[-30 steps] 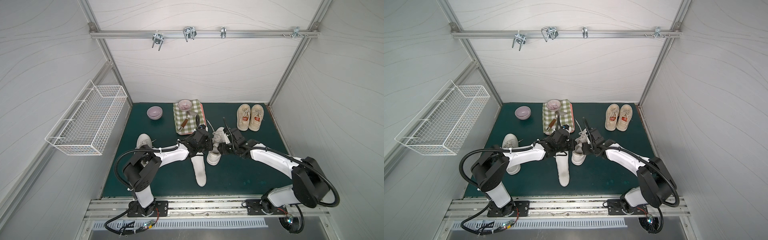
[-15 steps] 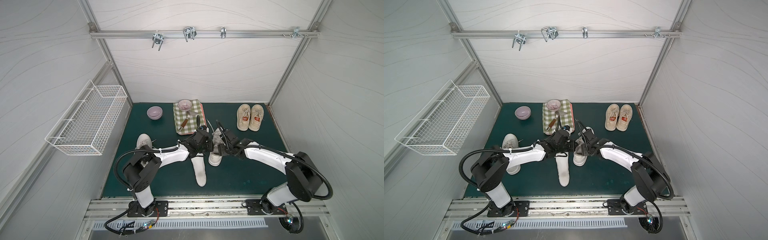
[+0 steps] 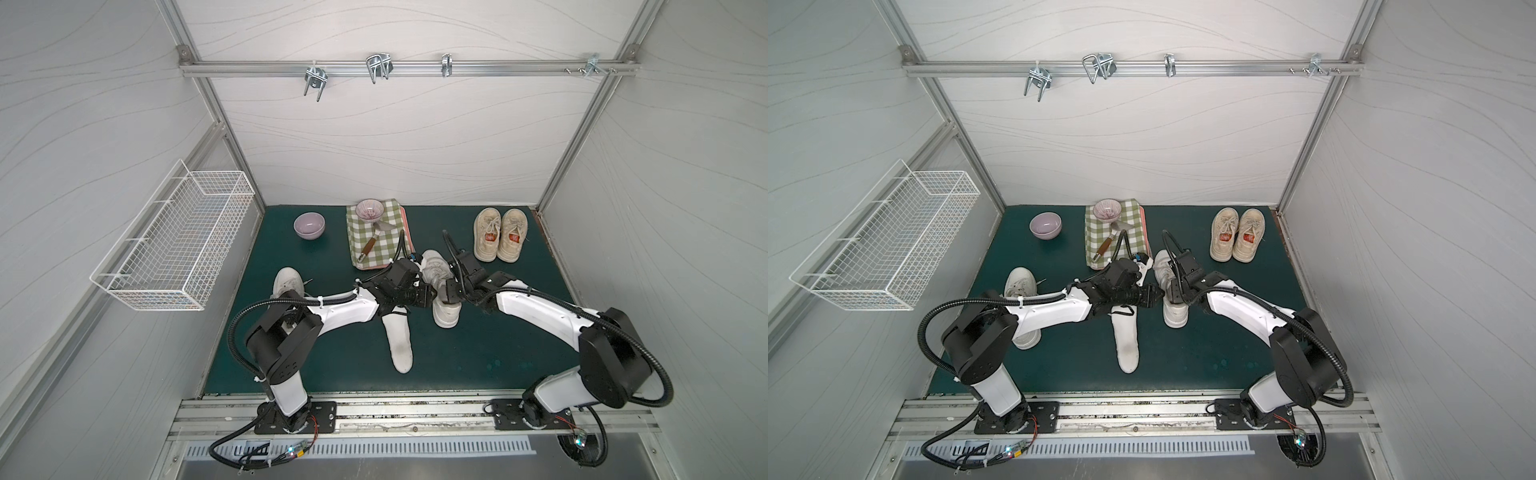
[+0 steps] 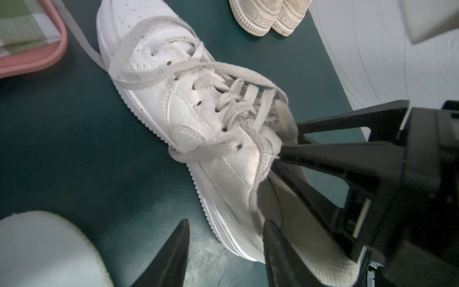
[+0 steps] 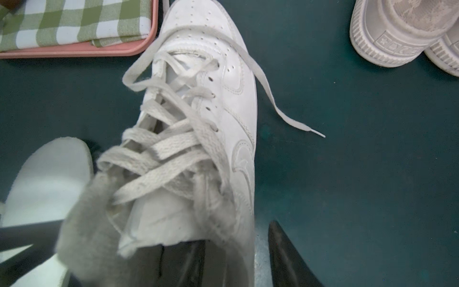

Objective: Remove the insole from the shoe
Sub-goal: Adjust the shoe at the center of the board.

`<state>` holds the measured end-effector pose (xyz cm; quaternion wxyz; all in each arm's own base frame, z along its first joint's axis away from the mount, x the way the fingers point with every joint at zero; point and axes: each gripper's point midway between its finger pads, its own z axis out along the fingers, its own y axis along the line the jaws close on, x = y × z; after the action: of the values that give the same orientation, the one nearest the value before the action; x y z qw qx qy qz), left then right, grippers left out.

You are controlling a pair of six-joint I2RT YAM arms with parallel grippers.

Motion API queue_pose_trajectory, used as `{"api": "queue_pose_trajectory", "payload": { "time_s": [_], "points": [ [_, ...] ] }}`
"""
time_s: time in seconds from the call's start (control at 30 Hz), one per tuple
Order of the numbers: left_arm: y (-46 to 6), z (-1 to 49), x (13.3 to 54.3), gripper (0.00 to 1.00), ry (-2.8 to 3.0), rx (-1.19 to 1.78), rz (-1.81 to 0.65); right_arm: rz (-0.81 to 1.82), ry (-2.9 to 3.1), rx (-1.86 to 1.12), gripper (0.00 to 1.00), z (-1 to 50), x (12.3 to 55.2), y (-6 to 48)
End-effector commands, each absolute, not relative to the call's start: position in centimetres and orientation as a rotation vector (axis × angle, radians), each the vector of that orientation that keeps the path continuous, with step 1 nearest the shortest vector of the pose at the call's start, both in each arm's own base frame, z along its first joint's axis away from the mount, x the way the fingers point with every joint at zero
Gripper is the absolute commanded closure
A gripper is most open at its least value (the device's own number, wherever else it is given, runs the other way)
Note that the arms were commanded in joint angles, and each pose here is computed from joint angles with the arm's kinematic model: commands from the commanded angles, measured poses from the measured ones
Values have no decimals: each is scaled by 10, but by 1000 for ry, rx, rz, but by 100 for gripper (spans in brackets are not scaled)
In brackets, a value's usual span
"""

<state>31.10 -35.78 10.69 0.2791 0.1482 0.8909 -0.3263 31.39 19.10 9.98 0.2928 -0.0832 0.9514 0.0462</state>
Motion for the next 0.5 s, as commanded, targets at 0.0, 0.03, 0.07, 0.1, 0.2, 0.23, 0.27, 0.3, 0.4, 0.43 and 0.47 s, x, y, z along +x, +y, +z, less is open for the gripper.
{"api": "queue_pose_trajectory", "payload": {
  "time_s": [0.0,0.03,0.07,0.1,0.2,0.23,0.27,0.3,0.4,0.43,0.47],
  "points": [
    [-377,128,321,43,2320,472,-906,179,2472,-195,59,119,322,196],
    [-377,126,324,42,2329,473,-889,181,2468,-192,59,120,323,196],
    [-379,124,327,41,2339,477,-876,180,2470,-190,60,119,323,195],
    [-380,123,329,40,2344,476,-865,180,2469,-190,61,119,323,196],
    [-382,115,337,38,2372,468,-819,180,2471,-186,64,118,323,195],
    [-382,112,339,38,2383,469,-803,185,2468,-180,65,119,323,195],
    [-382,110,341,38,2391,466,-792,184,2467,-176,66,119,323,194],
    [-382,107,342,38,2397,465,-782,185,2465,-171,66,120,324,193],
    [-382,102,345,41,2410,462,-758,190,2463,-167,68,120,324,193],
    [-382,101,346,41,2413,460,-748,190,2463,-166,68,120,324,193],
    [-382,100,347,42,2417,458,-739,194,2461,-162,69,121,324,192]
  ]
}}
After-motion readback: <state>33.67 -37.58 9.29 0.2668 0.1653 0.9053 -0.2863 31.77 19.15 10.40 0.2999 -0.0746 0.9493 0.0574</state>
